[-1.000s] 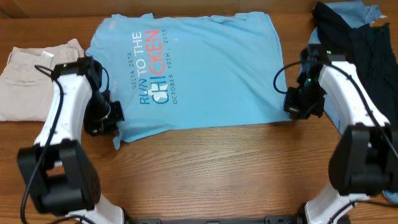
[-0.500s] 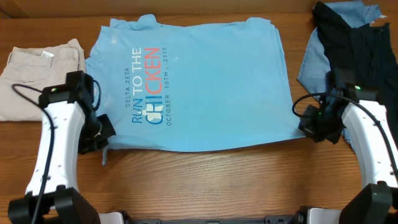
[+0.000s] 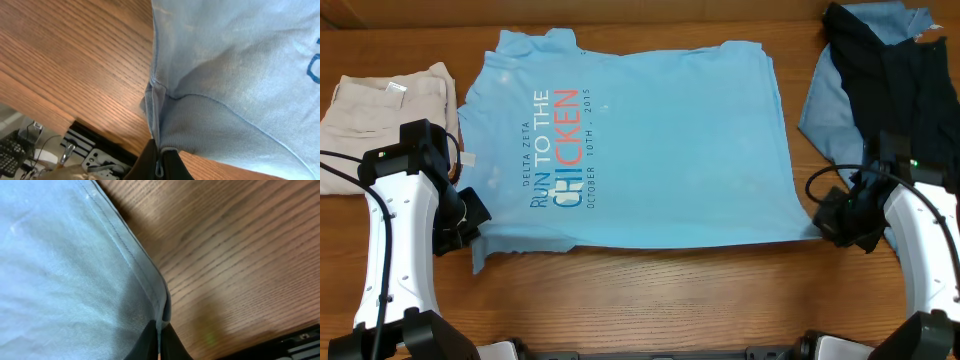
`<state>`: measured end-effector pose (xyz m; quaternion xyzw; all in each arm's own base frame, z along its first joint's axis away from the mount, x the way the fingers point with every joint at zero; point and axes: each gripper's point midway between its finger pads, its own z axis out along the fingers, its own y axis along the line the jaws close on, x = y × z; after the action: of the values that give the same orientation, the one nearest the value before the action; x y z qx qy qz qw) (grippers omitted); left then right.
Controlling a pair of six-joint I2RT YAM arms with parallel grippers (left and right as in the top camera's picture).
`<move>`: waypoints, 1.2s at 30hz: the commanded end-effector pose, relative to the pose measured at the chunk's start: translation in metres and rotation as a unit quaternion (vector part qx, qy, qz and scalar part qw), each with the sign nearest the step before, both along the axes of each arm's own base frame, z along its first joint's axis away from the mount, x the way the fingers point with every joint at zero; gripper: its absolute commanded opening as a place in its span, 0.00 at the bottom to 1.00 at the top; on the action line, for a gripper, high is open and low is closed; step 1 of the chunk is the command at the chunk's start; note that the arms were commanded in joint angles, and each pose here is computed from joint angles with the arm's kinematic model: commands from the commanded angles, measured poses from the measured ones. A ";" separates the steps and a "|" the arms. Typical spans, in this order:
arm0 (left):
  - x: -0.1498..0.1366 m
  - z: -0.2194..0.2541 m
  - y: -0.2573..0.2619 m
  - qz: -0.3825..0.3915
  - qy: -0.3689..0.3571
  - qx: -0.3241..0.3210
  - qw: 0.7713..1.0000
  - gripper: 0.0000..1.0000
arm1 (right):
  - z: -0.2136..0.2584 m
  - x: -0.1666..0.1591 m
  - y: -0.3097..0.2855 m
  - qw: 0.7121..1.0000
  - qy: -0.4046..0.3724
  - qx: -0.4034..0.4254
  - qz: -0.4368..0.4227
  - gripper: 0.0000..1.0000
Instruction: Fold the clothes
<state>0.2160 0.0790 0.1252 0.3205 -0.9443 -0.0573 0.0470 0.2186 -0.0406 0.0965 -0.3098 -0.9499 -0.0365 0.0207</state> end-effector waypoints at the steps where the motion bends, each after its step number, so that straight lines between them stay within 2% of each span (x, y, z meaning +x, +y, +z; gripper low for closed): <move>1: -0.008 0.002 -0.001 0.009 0.002 0.001 1.000 0.04 | 0.012 -0.001 -0.003 0.999 -0.030 -0.011 -0.003 0.04; 10: -0.021 0.023 -0.005 0.010 -0.038 0.010 0.999 0.04 | 0.035 -0.002 -0.003 0.996 -0.084 -0.025 -0.018 0.04; 17: -0.020 0.034 -0.004 0.010 -0.072 0.020 0.997 0.04 | 0.036 -0.003 -0.002 0.996 -0.086 -0.025 -0.018 0.04; 26: 0.005 0.023 0.002 0.017 -0.090 0.024 0.995 0.04 | 0.042 0.030 -0.010 0.988 -0.152 -0.039 -0.012 0.04; 36: 0.033 -0.013 0.011 0.017 -0.064 0.018 0.998 0.04 | 0.036 0.059 -0.012 0.983 -0.183 -0.033 0.003 0.04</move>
<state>0.2466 0.0860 0.1232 0.3266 -0.9434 -0.0485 -0.0315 0.2720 -0.0497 0.1365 -0.3008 -0.9378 -0.0616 -0.1621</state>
